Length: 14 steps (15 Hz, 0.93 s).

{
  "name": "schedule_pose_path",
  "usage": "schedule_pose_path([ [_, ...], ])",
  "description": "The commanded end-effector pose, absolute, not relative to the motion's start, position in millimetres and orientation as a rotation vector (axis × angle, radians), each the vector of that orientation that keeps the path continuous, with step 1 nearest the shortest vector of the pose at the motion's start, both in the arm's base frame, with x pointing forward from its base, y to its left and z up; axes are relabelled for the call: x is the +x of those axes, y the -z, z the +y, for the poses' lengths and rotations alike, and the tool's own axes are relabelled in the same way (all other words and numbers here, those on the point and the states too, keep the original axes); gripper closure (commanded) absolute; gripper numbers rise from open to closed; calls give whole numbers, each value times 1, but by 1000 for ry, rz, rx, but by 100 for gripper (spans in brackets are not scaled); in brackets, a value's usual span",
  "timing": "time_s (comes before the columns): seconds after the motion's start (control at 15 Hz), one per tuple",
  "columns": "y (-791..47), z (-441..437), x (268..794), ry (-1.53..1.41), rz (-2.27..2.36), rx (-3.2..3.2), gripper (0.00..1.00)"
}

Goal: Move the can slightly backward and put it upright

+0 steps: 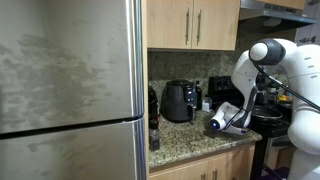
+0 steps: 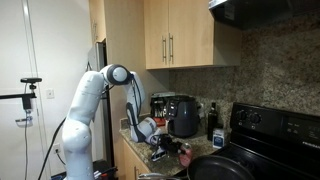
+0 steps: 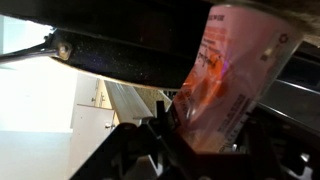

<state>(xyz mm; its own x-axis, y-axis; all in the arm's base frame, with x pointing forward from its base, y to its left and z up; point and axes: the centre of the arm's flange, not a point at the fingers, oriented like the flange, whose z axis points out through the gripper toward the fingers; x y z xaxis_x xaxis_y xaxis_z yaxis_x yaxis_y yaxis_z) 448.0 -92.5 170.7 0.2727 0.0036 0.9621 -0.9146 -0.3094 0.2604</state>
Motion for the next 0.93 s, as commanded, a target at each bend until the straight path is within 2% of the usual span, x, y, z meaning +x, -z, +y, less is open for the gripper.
schedule_pose_path([
  [0.0,-170,-95,449,-1095,-936,1704,76],
  [0.87,-170,-94,449,-1063,-932,1713,76],
])
